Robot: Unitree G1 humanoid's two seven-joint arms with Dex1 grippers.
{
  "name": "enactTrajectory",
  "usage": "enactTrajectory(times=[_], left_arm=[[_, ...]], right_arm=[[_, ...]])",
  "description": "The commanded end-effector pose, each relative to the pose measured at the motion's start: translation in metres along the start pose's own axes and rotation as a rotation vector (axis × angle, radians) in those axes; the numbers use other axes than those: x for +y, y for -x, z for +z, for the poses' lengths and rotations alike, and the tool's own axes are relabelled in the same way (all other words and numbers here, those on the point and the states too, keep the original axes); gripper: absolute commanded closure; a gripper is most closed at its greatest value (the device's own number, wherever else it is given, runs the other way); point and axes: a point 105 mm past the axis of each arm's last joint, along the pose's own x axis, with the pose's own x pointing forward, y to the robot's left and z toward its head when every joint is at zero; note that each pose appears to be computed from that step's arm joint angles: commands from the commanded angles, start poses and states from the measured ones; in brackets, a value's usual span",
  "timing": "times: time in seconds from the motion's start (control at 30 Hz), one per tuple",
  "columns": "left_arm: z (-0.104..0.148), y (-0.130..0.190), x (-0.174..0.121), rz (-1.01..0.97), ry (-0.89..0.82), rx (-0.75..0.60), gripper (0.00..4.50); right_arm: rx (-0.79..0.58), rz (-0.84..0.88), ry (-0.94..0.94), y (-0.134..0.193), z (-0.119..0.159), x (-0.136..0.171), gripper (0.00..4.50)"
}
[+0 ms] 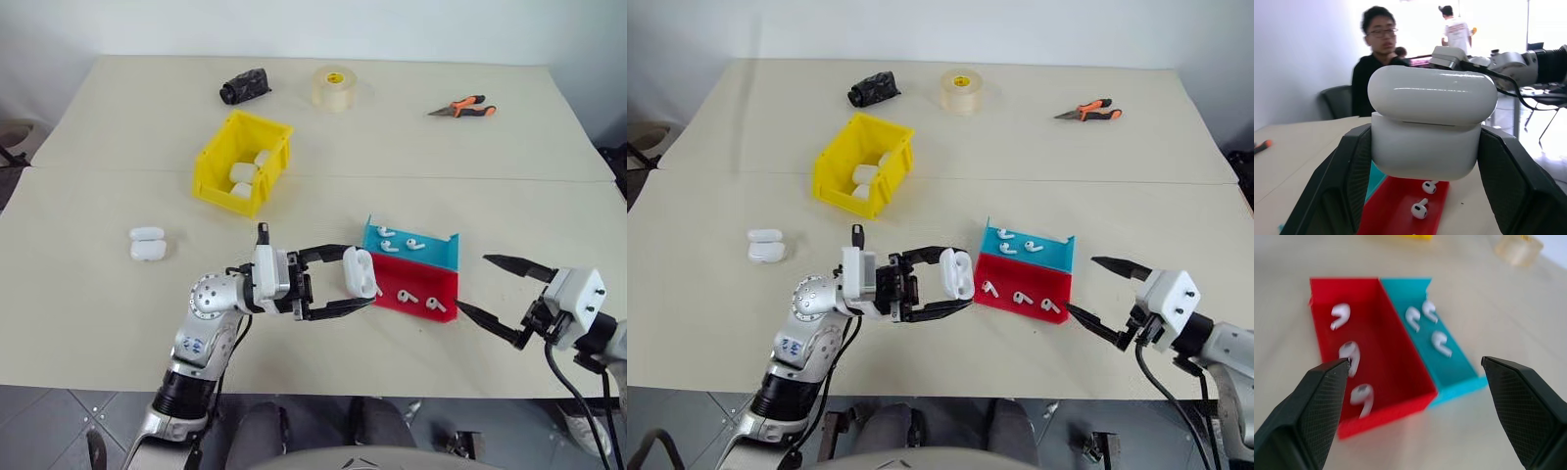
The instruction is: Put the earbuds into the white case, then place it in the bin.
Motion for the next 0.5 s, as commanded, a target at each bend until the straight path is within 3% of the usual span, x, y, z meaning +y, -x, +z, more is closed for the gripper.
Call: enactTrajectory(times=[0.03, 0.27, 0.5], left_arm=[[0.001, -0.002, -0.003, -0.049, -0.02, -0.014, 1.68], [-0.005, 0.007, -0.002, -0.047, -0.009, 0.026, 1.68], [-0.006, 0.009, -0.007, -0.035, -0.014, 0.039, 1.68]], right_arm=[[-0.025, 0.015, 0.033, 0.006, 0.016, 0.003, 0.0], [0.253, 0.223, -0.036, -0.027, 0.025, 0.017, 0.0], [0.49, 0.267, -0.062, -0.041, 0.023, 0.015, 0.0]])
